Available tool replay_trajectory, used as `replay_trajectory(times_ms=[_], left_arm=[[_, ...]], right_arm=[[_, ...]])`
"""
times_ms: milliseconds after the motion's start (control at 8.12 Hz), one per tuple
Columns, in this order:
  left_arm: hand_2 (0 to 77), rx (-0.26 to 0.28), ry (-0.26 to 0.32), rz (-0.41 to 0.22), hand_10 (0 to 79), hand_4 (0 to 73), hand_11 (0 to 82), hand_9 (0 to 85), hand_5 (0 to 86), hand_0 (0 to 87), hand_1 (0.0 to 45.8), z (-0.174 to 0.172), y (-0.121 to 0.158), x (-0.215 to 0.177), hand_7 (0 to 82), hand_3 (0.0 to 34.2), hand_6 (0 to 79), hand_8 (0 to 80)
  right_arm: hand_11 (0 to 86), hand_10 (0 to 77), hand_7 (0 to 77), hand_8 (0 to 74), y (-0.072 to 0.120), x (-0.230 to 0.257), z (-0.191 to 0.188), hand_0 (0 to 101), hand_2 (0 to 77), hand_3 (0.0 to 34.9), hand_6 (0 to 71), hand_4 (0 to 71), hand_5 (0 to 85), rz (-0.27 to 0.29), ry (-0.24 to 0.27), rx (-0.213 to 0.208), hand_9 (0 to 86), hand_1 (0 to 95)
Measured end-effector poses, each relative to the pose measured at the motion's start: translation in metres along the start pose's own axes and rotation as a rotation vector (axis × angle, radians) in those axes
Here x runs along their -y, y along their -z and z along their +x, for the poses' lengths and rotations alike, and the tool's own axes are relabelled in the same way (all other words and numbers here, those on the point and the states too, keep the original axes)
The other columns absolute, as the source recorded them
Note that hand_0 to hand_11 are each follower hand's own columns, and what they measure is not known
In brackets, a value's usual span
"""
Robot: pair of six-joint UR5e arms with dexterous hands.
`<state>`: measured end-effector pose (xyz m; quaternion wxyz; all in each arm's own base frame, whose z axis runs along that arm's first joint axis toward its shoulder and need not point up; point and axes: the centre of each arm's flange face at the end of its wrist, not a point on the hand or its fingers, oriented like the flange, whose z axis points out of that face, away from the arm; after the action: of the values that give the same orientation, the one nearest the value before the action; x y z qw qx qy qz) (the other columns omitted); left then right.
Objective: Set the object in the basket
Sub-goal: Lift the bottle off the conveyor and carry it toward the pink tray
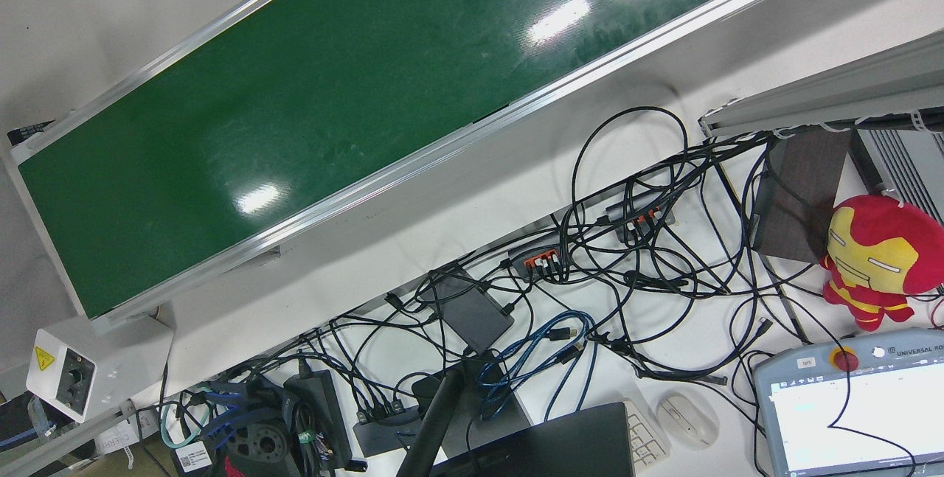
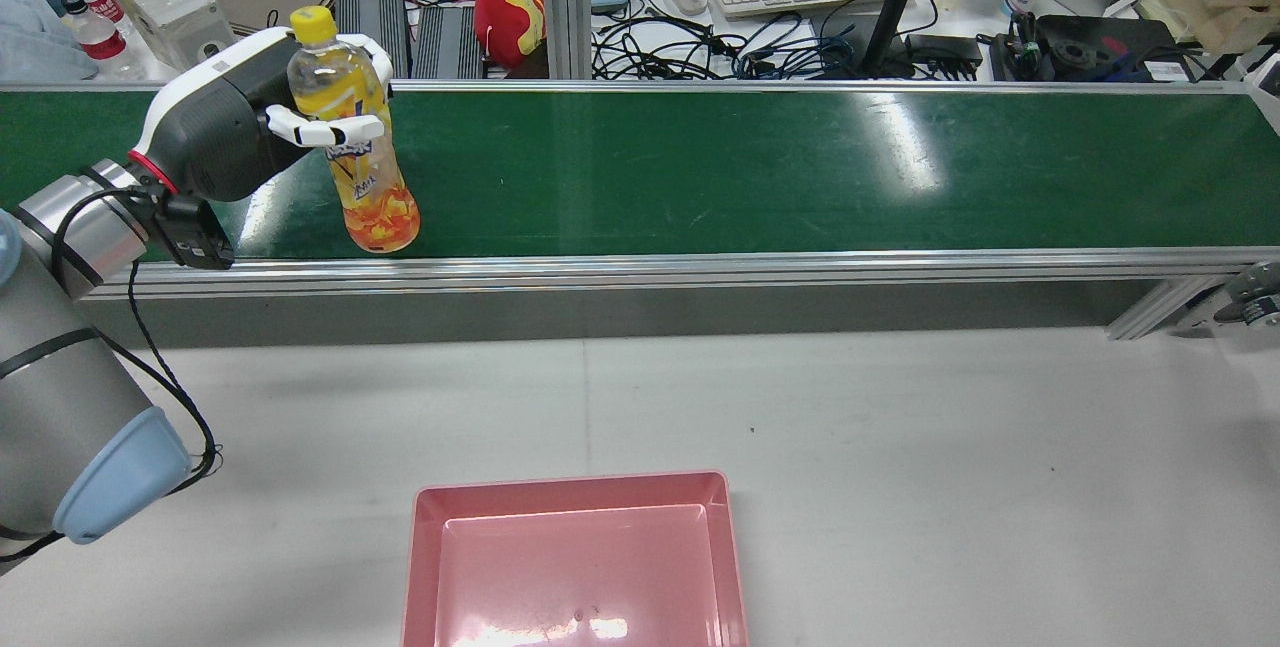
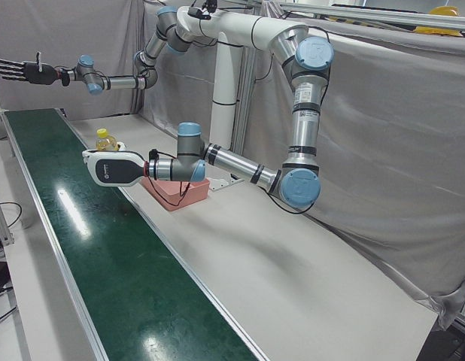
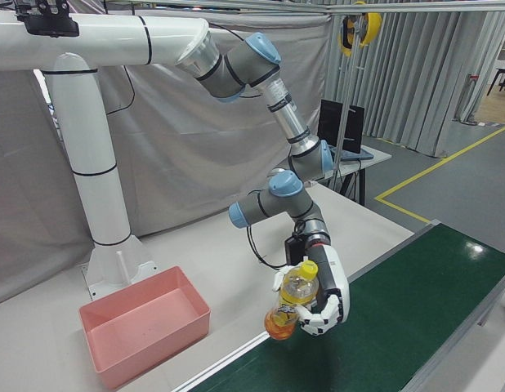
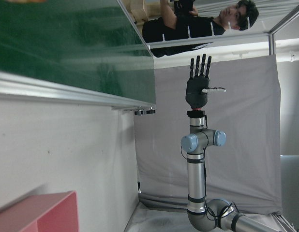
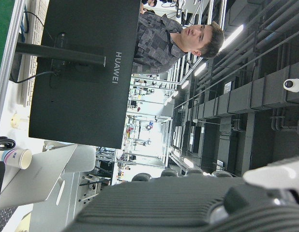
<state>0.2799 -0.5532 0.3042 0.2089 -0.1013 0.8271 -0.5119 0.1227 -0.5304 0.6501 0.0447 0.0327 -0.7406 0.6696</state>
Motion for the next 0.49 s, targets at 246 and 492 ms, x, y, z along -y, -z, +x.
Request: replay_trajectory(times_ms=[246,492], left_arm=[[42.0,0.096,-0.006,-0.043,64.4,42.5,70.4,76.9,60.0,50.0,1.6,-0.042,0.014,-0.046,66.0,0.0,58.9,69.8],[42.0,0.204,-0.008,-0.090,64.4,42.5,70.4,77.4,60.5,50.4,1.6,-0.092,0.033,-0.088,66.0,0.0,58.9,69.8]], right_arm=[[0.0,0.0,0.5,0.0,0.000,0.000,0.000,0,0.5,0.1,0.0,0.0,0.0,0.000,0.000,-0.001,0.0,0.0],[0.0,0.0,0.5,0.0,0.000,0.000,0.000,0,0.5,0.2,0.0,0.0,0.0,0.001,0.000,-0.001,0.0,0.0]])
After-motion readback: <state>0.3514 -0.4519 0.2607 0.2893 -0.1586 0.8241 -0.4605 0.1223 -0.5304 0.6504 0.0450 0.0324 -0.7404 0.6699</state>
